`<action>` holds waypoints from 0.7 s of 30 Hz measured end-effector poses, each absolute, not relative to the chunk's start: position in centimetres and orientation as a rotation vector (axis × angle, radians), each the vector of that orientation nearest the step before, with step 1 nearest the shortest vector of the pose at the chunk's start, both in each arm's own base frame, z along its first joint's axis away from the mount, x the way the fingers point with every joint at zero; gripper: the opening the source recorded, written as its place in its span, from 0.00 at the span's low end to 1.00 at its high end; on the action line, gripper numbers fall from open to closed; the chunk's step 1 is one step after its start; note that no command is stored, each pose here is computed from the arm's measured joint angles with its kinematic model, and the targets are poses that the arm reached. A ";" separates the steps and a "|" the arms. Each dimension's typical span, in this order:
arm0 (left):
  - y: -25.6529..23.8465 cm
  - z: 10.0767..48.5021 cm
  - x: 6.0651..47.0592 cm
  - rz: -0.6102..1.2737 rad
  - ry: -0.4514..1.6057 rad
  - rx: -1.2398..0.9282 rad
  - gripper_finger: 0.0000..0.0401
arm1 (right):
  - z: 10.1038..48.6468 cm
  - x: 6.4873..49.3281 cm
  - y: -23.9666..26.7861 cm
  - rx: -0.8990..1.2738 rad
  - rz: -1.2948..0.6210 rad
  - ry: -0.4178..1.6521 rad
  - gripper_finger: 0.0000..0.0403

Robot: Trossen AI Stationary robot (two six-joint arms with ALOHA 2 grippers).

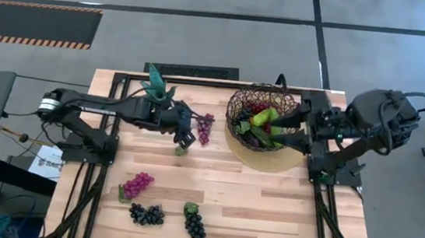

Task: Build produce basket
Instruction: Put the purple grapes into the black wire basket

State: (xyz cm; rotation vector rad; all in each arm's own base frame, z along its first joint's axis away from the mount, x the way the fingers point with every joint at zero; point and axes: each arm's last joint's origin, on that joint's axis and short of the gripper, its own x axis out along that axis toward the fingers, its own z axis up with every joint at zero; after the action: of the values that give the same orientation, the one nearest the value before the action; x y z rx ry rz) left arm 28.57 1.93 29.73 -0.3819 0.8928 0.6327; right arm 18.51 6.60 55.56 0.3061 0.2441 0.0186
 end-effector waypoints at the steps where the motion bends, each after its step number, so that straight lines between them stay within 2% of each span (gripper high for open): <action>1: 2.0 29.2 28.5 0.630 0.910 -0.402 0.43 | 55.5 18.5 6.7 0.294 0.007 0.241 0.52; 6: 2.0 27.5 28.5 0.588 0.930 -0.426 0.43 | 55.7 18.2 6.3 0.213 -0.065 0.216 0.52; 18: 2.2 28.8 30.2 0.472 0.742 -0.331 0.43 | 56.2 16.5 5.4 0.140 -0.115 0.184 0.52; 21: 2.4 28.9 30.2 0.596 0.682 -0.423 0.42 | 56.4 15.2 4.9 0.132 -0.115 0.185 0.52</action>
State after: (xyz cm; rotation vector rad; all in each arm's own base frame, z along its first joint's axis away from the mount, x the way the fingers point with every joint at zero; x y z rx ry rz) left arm 30.21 2.40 28.85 -0.4229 0.6821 0.5956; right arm 15.24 4.90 56.39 0.1316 0.1849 -0.1151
